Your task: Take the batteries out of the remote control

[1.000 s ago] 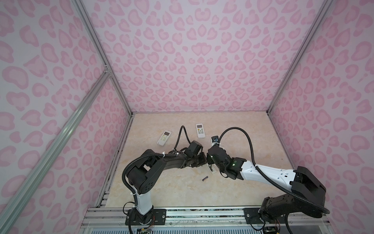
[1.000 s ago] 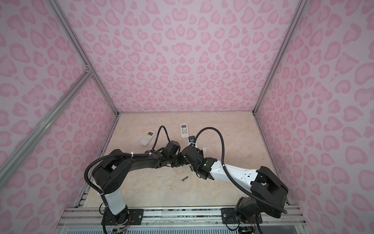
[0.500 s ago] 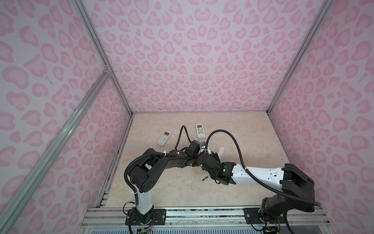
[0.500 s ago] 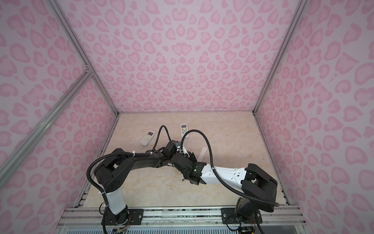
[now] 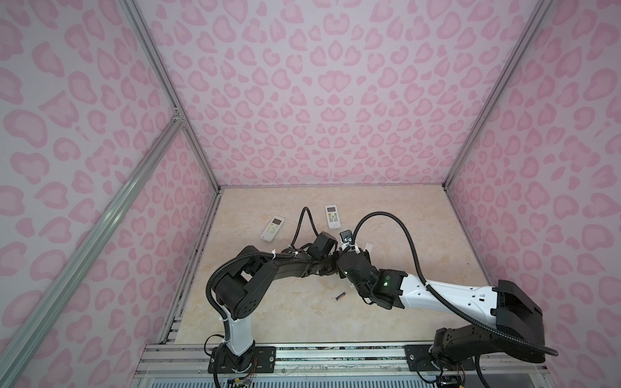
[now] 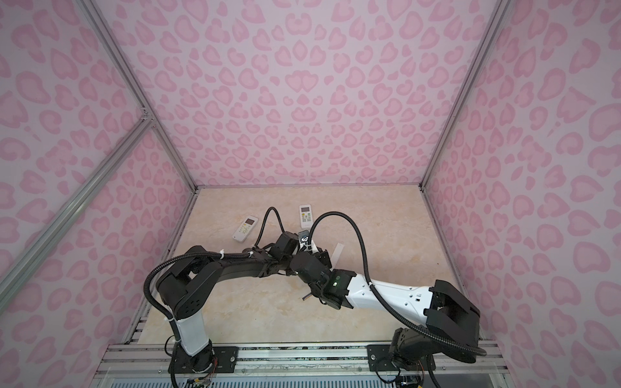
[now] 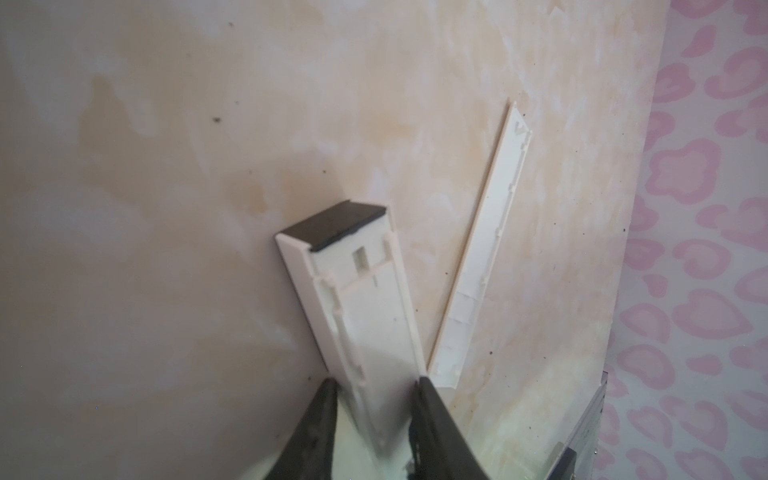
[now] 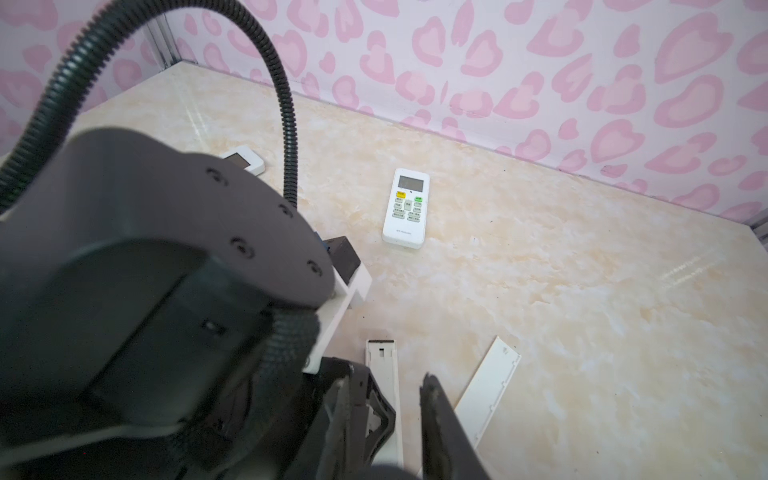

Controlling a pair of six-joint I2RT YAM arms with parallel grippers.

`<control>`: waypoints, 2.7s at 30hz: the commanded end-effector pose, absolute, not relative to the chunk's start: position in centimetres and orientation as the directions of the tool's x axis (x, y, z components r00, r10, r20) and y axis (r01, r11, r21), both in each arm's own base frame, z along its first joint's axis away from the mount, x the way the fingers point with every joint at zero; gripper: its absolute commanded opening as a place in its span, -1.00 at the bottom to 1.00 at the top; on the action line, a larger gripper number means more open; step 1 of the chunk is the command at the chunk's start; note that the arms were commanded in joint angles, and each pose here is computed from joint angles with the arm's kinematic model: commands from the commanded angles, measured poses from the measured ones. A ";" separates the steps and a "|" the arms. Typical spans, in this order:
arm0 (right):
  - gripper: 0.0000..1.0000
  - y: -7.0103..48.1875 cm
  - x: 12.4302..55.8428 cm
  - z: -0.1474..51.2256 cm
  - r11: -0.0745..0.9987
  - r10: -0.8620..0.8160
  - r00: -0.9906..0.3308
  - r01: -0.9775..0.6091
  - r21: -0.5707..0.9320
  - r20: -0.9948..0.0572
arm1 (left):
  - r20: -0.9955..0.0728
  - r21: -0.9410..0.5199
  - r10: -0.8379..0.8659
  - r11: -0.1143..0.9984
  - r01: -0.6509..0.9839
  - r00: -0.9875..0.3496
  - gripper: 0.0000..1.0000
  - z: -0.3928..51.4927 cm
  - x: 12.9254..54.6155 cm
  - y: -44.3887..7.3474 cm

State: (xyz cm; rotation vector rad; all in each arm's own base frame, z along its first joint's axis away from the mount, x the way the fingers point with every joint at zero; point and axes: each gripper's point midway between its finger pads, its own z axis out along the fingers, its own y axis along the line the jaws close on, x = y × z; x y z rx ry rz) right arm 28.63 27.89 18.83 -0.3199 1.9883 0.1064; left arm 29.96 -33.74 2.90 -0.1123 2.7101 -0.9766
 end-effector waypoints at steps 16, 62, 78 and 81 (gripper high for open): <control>-1.00 24.6 31.2 16.7 0.968 0.080 -0.526 -0.161 0.192 -0.847 | -0.288 -0.626 -0.120 0.774 0.092 -0.950 -0.11 6.8 29.6 -32.8; -1.00 24.8 32.0 13.6 0.936 0.179 -0.618 -0.133 0.326 -0.766 | -0.160 -0.631 -0.137 0.776 -0.006 -0.978 -0.61 2.0 24.1 -32.7; -1.00 23.9 31.7 12.7 0.948 0.138 -0.687 -0.117 0.296 -0.713 | -0.153 -0.615 -0.151 0.788 -0.026 -0.977 -0.63 1.5 23.6 -31.7; -1.00 24.4 31.6 12.4 0.944 0.125 -0.706 -0.132 0.302 -0.697 | -0.147 -0.612 -0.154 0.790 -0.033 -0.977 -0.63 1.2 23.4 -31.6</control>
